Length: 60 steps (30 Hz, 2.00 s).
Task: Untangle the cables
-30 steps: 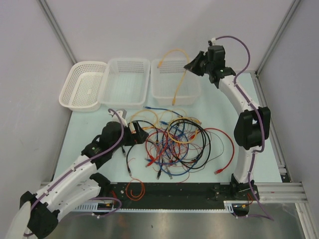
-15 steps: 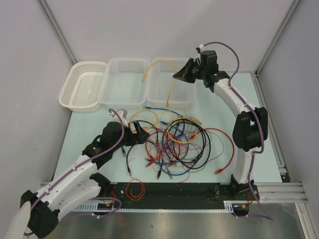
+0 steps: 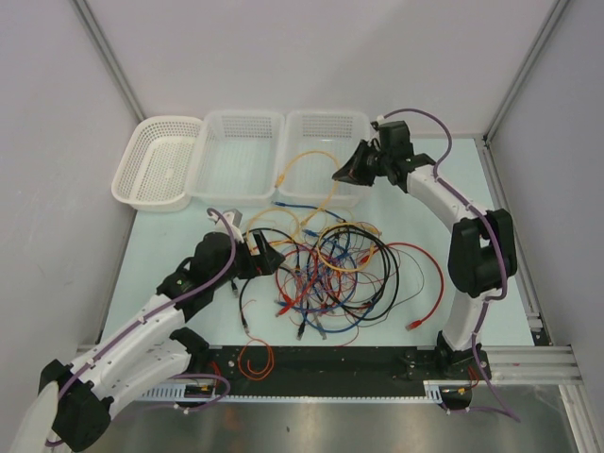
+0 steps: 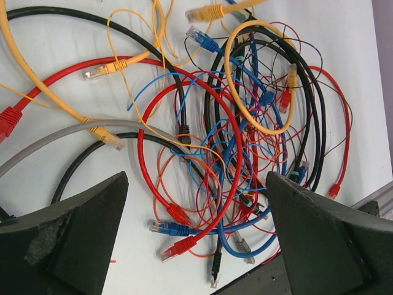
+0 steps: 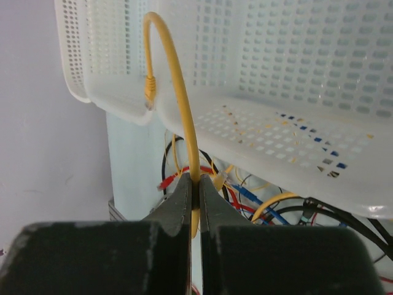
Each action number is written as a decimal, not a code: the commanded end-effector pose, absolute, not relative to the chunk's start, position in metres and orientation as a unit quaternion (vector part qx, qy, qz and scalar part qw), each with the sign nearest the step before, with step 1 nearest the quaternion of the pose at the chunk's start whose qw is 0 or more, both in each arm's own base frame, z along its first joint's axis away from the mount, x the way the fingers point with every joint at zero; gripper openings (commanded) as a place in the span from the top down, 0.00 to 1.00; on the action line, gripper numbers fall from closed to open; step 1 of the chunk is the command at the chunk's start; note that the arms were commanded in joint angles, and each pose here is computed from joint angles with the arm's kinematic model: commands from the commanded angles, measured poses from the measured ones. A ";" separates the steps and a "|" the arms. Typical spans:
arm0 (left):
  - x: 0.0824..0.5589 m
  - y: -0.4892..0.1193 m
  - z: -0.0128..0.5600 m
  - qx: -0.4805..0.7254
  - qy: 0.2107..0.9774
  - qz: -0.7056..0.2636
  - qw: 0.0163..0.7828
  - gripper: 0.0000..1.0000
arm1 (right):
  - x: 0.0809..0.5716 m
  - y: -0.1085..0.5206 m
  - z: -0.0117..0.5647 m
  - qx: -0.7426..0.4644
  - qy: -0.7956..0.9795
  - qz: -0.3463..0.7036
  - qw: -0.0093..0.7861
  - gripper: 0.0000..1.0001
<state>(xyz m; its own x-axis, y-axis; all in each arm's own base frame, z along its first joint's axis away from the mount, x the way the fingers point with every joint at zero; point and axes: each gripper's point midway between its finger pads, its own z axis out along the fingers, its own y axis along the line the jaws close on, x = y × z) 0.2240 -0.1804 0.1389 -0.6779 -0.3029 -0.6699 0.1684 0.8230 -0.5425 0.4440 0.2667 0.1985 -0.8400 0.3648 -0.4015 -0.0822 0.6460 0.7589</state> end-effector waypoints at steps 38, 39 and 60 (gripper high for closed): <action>0.241 -0.191 0.156 -0.025 0.855 -0.301 0.422 0.00 | 0.486 0.223 0.331 0.087 0.821 0.243 0.508 0.16; 0.242 -0.194 0.162 -0.020 0.851 -0.309 0.424 0.00 | 0.462 0.225 0.355 0.077 0.807 0.256 0.526 0.17; 0.338 -0.182 0.143 -0.114 0.904 -0.197 0.362 0.11 | 0.257 0.206 0.207 0.025 0.870 0.199 0.451 0.27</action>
